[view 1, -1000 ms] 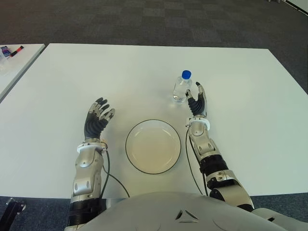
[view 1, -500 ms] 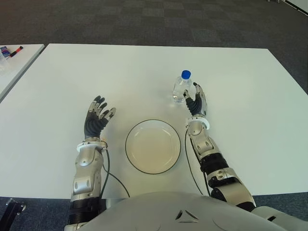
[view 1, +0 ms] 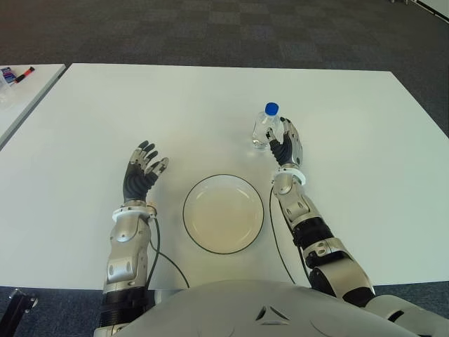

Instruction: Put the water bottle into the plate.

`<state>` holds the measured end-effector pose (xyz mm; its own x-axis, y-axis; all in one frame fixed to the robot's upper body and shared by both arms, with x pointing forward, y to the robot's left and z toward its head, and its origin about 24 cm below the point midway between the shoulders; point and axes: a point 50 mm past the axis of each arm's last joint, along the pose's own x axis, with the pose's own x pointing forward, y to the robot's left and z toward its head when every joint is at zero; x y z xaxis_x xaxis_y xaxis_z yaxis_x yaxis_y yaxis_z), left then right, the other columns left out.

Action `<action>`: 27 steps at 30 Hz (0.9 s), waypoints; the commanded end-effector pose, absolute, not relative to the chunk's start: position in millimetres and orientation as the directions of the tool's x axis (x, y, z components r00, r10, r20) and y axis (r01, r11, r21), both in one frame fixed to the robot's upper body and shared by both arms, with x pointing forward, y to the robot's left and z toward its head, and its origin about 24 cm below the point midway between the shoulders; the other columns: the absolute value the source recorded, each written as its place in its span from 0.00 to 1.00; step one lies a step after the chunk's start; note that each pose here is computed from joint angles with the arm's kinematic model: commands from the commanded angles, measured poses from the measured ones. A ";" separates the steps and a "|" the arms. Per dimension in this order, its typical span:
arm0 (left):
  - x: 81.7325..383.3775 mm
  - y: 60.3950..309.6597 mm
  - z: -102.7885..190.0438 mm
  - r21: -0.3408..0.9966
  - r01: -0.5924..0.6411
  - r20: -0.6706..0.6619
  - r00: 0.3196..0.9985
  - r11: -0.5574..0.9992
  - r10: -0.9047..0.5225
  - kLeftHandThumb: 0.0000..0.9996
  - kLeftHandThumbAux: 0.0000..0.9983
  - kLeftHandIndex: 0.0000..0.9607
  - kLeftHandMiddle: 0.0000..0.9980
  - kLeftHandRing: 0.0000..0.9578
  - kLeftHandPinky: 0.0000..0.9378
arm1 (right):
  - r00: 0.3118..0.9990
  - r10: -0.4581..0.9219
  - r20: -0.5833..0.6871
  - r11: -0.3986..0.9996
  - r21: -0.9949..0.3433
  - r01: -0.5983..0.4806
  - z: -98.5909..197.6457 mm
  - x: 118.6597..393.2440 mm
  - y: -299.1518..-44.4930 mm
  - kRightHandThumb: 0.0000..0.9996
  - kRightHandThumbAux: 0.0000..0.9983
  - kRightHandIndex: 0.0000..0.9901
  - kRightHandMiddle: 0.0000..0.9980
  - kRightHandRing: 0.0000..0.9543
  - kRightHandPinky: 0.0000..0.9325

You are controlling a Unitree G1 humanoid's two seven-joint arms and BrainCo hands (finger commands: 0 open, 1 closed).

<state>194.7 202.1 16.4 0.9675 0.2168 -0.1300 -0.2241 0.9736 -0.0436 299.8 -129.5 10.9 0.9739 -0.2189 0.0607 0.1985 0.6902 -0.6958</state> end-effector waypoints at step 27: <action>192.7 200.0 12.2 -0.080 -0.201 -0.128 0.973 0.976 0.189 0.46 0.77 0.16 0.17 0.20 0.25 | 0.972 -0.227 0.064 0.645 -0.738 0.199 8.1 302.7 -130.2 0.38 0.20 0.00 0.00 0.00 0.00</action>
